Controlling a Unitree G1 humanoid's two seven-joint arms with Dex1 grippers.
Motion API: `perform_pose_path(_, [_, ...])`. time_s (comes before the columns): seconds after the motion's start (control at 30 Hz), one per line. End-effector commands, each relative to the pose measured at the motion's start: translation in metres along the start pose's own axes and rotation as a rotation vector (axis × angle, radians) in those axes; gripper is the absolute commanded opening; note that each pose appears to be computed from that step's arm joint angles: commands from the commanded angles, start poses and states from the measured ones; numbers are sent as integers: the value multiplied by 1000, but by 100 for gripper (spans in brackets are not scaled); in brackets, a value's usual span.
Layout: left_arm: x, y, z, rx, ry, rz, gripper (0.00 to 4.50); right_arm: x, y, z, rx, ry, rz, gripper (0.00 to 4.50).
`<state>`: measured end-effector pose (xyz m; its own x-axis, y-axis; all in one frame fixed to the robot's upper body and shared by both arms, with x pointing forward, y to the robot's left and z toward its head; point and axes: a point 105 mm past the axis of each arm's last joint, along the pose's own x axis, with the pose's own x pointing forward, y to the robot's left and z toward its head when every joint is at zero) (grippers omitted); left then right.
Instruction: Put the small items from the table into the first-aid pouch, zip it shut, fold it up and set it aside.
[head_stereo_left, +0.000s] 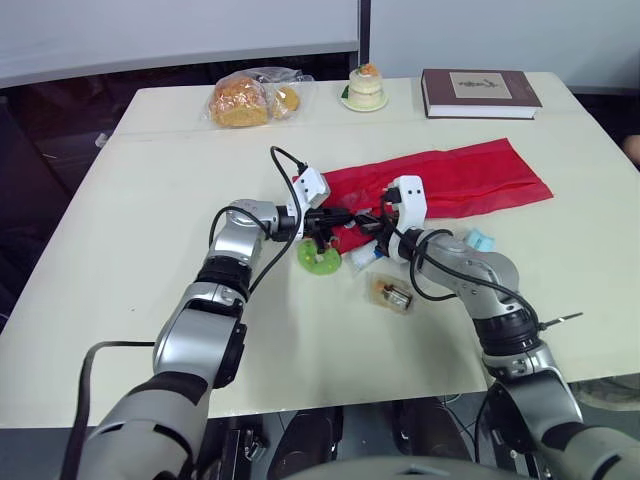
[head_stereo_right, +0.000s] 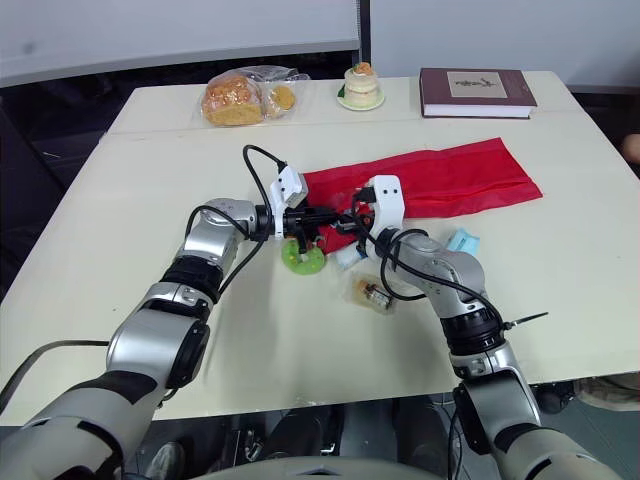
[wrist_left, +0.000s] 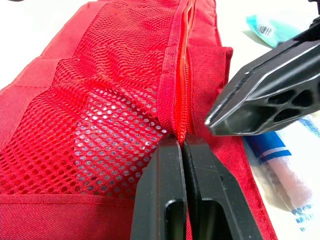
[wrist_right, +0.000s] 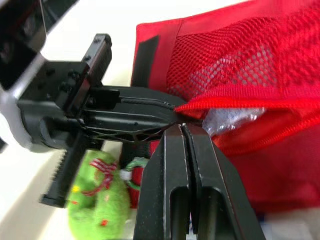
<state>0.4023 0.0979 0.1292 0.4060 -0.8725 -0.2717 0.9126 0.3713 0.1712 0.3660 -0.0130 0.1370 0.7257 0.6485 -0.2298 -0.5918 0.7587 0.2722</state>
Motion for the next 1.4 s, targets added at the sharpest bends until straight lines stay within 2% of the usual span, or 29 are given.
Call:
perform_pose_path(0.03, [-1, 2, 14, 45, -33, -8, 0, 7, 4, 12, -68, -39, 7, 4])
perform_pose_path(0.27, [1, -1, 14, 56, -41, -19, 0, 24, 1, 6, -123, 3, -25, 4])
perform_pose_path(0.73, [0, 2, 13, 53, -53, 10, 0, 10, 4, -8, -164, 71, 38, 4])
perform_pose_path(1.03, [3, -12, 7, 55, -45, -56, 0, 34, -1, 12, -157, -5, -23, 4])
perform_pose_path(1.13, [5, -19, 4, 52, -41, -84, 0, 44, -2, 26, -129, -71, -54, 4])
perform_pose_path(1.27, [4, -21, 0, 48, -28, -80, 0, 45, -4, 40, -131, -159, -80, 4])
perform_pose_path(1.4, [3, -25, -7, 50, -6, -93, 0, 44, -4, 41, -122, -189, -87, 4])
